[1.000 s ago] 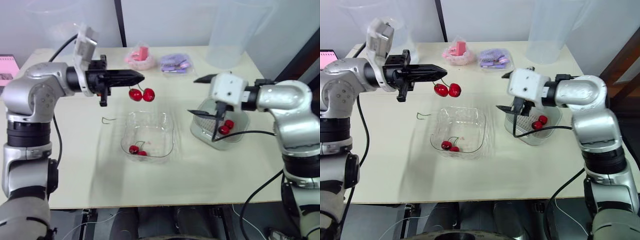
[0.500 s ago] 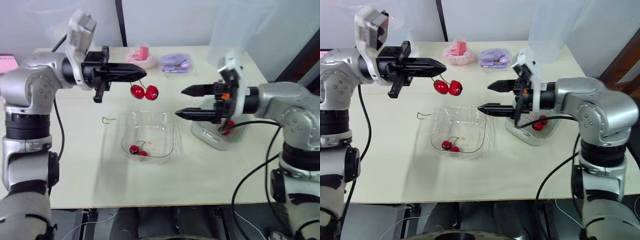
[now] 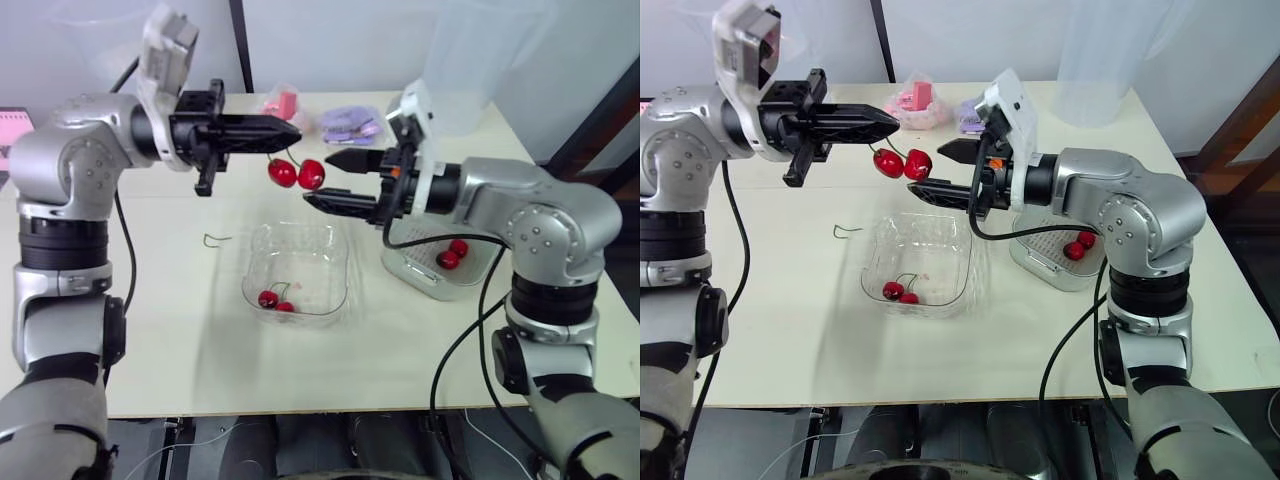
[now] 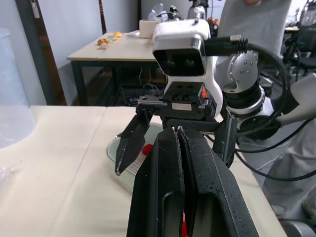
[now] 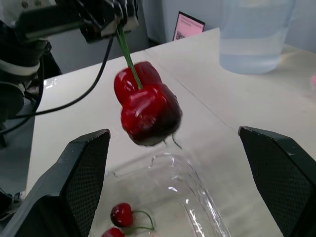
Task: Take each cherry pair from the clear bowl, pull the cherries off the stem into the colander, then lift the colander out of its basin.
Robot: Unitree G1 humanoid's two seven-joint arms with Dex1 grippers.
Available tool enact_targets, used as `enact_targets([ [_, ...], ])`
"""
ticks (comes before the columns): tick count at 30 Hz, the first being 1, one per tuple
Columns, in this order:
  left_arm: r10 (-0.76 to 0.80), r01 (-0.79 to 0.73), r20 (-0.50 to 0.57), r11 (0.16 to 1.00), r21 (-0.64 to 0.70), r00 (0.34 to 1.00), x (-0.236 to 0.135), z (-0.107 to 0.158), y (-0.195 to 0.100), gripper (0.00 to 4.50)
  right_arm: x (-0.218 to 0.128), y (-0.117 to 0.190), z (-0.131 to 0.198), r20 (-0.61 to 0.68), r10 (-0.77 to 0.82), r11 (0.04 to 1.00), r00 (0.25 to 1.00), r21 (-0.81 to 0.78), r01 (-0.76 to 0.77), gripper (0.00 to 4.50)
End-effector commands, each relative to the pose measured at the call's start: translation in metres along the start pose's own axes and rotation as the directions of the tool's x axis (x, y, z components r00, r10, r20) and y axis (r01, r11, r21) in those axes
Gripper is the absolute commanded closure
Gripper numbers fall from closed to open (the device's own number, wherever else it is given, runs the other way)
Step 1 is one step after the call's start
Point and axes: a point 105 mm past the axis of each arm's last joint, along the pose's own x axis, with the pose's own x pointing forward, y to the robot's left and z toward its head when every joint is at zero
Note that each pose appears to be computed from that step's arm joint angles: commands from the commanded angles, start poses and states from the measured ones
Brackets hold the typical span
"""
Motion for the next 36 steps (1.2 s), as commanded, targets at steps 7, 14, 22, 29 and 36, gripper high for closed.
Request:
enact_targets([
  [7,0.004,-0.005,0.009,0.999,0.044,1.0,0.0,0.009,-0.003,4.5,0.009,0.012,0.014,0.046,0.06,0.998,0.997,-0.038,-0.058,0.08],
  [14,0.012,-0.012,0.009,0.999,0.04,1.0,0.0,0.008,-0.003,4.5,0.012,0.016,0.015,0.048,0.081,0.996,0.996,-0.041,-0.079,2.31],
  [22,0.02,-0.021,0.007,0.999,0.038,1.0,-0.001,0.008,-0.004,4.5,0.008,0.015,0.012,0.024,0.064,0.996,0.998,-0.063,-0.062,3.87],
  [29,0.024,-0.025,0.019,0.998,0.053,1.0,-0.005,0.02,-0.006,4.5,-0.003,0.014,-0.011,-0.046,0.049,0.997,0.998,-0.056,-0.052,3.87],
  [36,0.044,-0.044,0.015,0.997,0.057,0.999,-0.007,0.019,-0.006,4.5,-0.025,0.008,-0.019,-0.062,-0.011,0.999,0.998,-0.039,0.009,3.87],
])
